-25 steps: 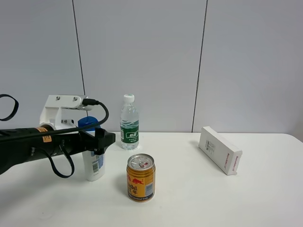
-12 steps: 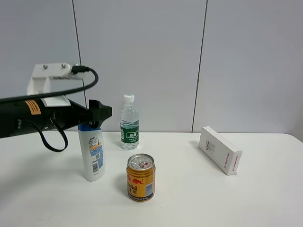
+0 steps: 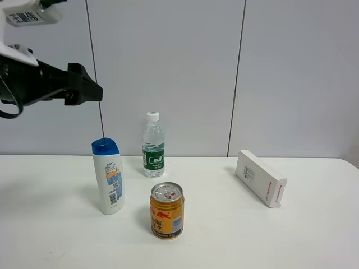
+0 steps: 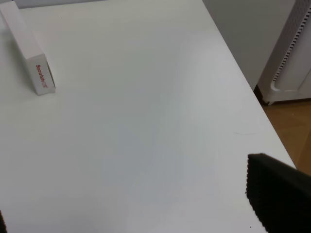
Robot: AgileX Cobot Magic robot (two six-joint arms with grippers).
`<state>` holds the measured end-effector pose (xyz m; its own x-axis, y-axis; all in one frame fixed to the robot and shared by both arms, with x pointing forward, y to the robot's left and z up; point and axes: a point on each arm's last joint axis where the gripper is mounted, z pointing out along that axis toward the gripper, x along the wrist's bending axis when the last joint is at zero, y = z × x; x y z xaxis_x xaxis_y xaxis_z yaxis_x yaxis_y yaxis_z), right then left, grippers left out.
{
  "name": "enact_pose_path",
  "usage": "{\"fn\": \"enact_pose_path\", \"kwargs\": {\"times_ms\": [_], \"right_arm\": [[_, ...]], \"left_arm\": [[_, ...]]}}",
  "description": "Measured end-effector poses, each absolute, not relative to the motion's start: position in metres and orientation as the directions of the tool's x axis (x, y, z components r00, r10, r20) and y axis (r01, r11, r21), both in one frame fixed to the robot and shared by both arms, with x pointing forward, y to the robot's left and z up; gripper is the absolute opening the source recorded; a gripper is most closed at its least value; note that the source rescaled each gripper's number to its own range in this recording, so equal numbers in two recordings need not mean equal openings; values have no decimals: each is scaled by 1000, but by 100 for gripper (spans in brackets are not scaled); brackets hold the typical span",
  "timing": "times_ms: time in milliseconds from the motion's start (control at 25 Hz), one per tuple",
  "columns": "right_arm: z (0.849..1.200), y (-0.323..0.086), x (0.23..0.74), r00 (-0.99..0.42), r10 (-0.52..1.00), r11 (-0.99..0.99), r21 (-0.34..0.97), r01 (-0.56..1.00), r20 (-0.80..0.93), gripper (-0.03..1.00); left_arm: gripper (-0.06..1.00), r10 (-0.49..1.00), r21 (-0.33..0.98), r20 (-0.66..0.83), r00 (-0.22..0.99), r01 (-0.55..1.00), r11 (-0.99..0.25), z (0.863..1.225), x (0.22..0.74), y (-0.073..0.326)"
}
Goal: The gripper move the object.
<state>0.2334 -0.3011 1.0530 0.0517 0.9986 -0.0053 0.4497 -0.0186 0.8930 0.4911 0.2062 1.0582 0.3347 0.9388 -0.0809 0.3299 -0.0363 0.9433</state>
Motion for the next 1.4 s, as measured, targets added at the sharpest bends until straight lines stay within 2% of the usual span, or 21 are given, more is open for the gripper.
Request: {"fn": "enact_pose_path", "kwargs": {"times_ms": [200,440,680,960,1400], "right_arm": [[1053,-301,233,52,999,-19,893,450,-5,100],[1053,-301,233,52,999,-19,893,450,-5,100],[1053,-301,233,52,999,-19,893,450,-5,100],[1053,-301,233,52,999,-19,893,450,-5,100],[1053,-301,233,52,999,-19,893,450,-5,100]], "left_arm": [[100,960,907,-67,271,418,-55,1082,478,223],[100,991,842,-34,129,539,-41,1089,479,258],[100,1000,805,-18,-9,592,20,1097,463,292],[100,995,808,35,-90,589,25,1121,415,314],[100,992,843,42,-119,538,29,1144,318,313]]}}
